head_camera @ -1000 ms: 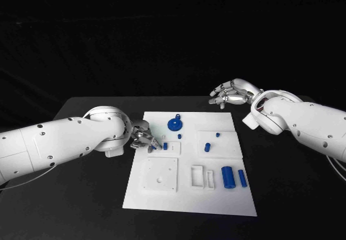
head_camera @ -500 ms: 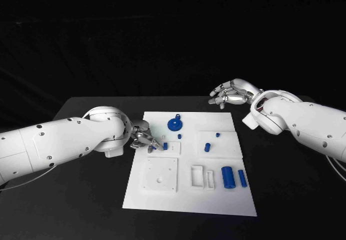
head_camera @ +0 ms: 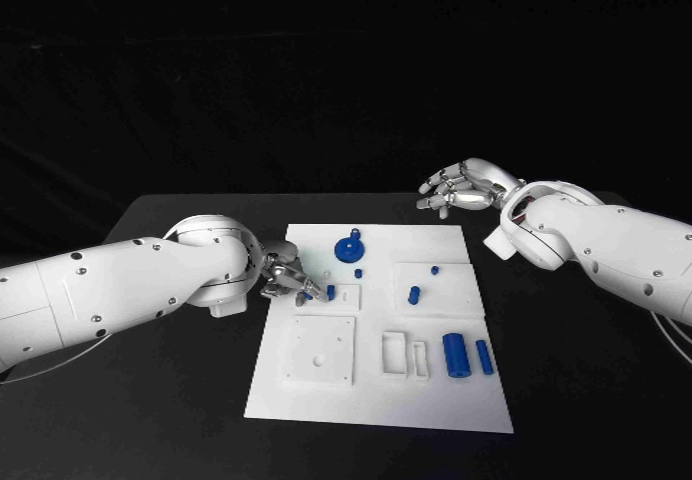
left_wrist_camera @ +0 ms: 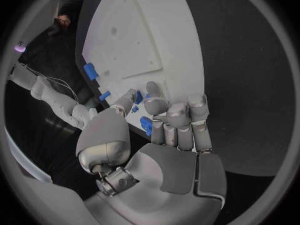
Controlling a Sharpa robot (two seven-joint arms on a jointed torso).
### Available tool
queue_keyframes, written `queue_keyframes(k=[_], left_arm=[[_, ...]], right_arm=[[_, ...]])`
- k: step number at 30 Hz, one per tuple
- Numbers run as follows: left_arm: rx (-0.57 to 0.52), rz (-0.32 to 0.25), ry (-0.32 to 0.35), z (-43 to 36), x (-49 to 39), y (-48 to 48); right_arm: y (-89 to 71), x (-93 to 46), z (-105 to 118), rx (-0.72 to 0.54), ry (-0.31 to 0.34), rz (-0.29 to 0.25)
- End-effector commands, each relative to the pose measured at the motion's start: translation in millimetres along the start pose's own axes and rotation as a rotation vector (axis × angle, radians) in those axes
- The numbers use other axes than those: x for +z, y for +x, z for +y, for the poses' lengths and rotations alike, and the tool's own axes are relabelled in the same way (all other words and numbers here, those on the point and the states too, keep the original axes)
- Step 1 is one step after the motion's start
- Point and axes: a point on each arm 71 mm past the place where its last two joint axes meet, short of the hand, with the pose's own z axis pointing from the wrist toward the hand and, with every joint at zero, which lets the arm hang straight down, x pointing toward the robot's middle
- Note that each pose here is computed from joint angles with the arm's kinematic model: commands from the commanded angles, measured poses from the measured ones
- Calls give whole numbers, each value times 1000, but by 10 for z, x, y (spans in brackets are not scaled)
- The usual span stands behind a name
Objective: Assemble the parts on the task board
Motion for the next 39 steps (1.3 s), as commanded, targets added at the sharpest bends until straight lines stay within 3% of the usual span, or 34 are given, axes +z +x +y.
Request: queue_keyframes(k=[1, 27, 39], left_arm=[[7, -11, -15, 17, 12, 23], [17, 2, -29, 45, -12, 17], [15, 12, 0, -21, -36, 54]], right_arm=[[12, 1, 6, 4, -10, 13], [24, -6, -9, 5, -7, 15], [28, -7, -11, 5, -7, 15]])
